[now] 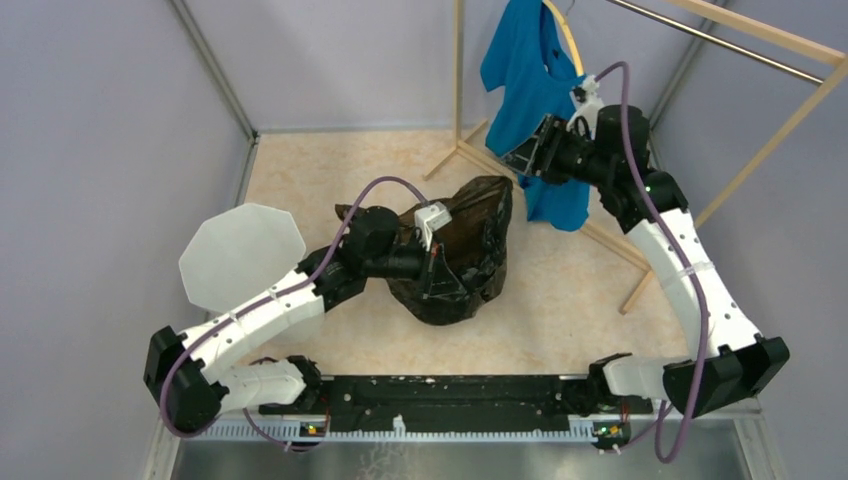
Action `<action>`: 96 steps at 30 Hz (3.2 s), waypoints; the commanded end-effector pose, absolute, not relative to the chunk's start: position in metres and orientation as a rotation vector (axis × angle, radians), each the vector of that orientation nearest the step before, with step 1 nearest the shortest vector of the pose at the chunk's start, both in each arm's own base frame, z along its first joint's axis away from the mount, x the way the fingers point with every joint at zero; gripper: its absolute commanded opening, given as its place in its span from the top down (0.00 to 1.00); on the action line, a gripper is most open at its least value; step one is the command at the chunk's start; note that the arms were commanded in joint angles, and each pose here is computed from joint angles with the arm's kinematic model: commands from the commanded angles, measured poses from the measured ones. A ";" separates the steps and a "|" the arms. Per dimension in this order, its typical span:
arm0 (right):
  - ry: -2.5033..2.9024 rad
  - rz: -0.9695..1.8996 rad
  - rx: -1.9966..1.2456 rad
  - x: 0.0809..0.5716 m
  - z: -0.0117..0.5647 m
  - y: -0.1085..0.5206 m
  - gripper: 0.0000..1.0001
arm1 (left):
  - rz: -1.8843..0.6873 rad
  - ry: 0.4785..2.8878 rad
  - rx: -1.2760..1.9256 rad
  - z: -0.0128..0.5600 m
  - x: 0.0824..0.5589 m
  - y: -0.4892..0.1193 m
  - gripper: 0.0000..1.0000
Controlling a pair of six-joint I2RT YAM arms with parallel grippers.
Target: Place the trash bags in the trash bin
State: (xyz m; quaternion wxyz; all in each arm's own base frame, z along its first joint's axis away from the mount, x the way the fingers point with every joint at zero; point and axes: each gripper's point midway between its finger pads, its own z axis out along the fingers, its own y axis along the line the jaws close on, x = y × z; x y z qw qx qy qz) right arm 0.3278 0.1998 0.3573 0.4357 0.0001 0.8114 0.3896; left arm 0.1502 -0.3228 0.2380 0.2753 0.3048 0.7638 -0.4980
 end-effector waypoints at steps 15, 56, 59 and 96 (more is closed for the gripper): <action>2.024 1.252 -0.288 0.200 0.320 0.208 0.03 | -1.499 2.040 0.609 0.257 0.184 -0.308 1.00; 1.632 1.969 0.018 0.219 0.434 0.297 0.78 | -0.961 1.750 0.447 0.365 0.202 -0.226 0.01; 1.673 1.935 -0.115 0.214 0.442 0.302 0.81 | -0.820 1.779 0.387 0.371 0.217 -0.209 0.01; 2.102 1.314 -0.578 0.168 0.256 0.216 1.00 | -0.704 2.238 0.535 0.155 0.319 -0.283 0.01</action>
